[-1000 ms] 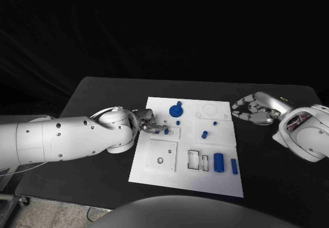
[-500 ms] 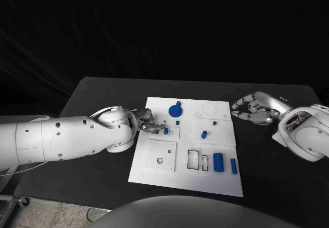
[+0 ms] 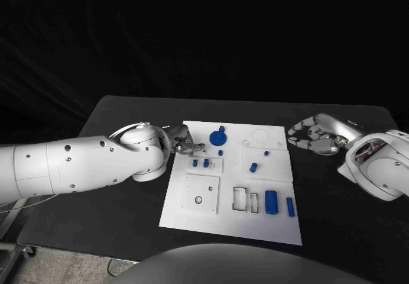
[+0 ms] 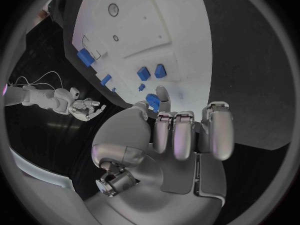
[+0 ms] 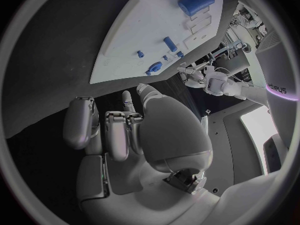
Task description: Assemble the parts on the task board
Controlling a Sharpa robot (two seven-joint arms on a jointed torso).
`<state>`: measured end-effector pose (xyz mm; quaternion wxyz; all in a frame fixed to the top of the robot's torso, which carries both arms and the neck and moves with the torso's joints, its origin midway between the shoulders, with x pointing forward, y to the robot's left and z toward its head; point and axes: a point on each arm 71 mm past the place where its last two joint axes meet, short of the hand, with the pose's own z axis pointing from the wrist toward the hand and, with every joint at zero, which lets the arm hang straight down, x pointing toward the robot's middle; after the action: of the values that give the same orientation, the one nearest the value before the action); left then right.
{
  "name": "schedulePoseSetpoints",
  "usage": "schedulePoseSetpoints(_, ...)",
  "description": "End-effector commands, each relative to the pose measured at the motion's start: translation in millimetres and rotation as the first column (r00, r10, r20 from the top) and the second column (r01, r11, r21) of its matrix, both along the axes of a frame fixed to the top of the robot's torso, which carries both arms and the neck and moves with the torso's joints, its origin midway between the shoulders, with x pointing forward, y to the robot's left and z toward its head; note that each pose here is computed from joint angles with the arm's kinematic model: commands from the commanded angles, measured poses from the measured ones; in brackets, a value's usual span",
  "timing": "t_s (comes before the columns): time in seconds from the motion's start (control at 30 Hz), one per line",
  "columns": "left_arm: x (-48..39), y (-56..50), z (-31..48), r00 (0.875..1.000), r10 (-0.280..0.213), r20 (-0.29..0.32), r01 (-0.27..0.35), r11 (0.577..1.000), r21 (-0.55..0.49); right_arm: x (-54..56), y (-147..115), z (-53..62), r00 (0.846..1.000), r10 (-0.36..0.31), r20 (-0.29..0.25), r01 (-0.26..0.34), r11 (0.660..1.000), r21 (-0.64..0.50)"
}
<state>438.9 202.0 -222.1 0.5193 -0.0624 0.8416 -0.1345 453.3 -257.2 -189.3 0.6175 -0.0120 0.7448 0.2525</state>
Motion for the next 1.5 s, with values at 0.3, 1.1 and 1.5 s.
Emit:
schedulePoseSetpoints(0.3,17.5,-15.5,42.9,0.962,-0.164,0.219,0.202,0.965,-0.168,-0.9,4,4.6,0.999,0.017,0.050,-0.020,0.999,0.045)
schedulePoseSetpoints(1.1,26.6,-66.5,4.6,0.716,-0.635,0.290,0.599,0.772,0.211,-2.9,5,8.1,0.995,0.045,0.084,-0.052,0.995,0.086)
schedulePoseSetpoints(1.5,27.5,-74.2,-7.8,0.720,-0.645,0.254,0.599,0.763,0.242,-2.8,5,6.3,0.997,0.047,0.069,-0.053,0.995,0.080)
